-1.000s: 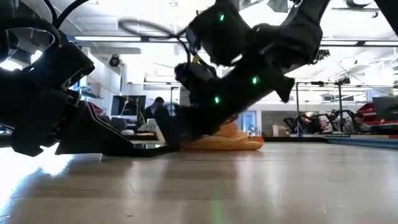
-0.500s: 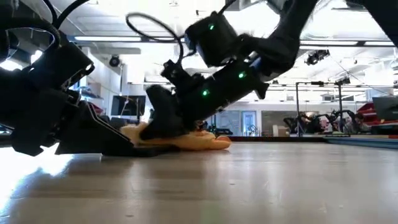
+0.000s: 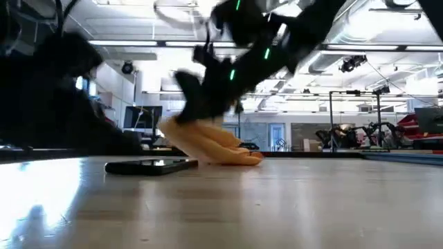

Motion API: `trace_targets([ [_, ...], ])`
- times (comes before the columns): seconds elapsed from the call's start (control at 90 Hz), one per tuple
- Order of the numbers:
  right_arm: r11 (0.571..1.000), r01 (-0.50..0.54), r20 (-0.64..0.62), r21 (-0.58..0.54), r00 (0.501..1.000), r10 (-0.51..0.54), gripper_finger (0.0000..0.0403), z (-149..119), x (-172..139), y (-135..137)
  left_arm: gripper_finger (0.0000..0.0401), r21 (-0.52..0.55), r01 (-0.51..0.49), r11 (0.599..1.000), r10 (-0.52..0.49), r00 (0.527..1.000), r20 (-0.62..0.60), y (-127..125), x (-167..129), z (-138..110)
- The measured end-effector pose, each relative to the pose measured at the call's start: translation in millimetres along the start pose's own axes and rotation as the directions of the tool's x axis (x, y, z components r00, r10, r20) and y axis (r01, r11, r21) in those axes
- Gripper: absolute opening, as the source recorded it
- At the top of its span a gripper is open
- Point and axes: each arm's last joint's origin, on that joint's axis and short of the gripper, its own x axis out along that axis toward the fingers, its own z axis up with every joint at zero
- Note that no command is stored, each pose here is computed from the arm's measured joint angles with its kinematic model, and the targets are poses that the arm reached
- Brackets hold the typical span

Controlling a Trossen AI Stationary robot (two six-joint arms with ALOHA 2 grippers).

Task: Apply microfiber cloth
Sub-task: Wipe the front and back of the cellphone with the yellow microfiber cloth

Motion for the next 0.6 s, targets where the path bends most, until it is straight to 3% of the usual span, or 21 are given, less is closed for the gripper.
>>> trace_targets([
  [0.122,0.996,0.016,-0.056,-0.087,0.998,-0.021,0.0,18,-36,2,0.0204,0.008,0.021,1.0,-0.022,0.998,0.055,1,-12,25],
  [0.233,0.981,0.107,-0.13,-0.16,0.983,-0.128,0.0,24,-69,-2,0.0204,0.013,0.046,0.999,-0.047,0.995,0.093,5,-32,51],
  [0.4,0.941,0.261,-0.271,-0.215,0.91,-0.314,0.0,16,-100,-21,0.0204,-0.022,0.052,0.998,-0.05,0.994,0.096,24,-62,76],
  [0.6,0.881,0.369,-0.359,-0.296,0.812,-0.46,0.0,7,-107,-44,0.0188,-0.08,0.125,0.989,-0.12,0.991,0.062,53,-78,101],
])
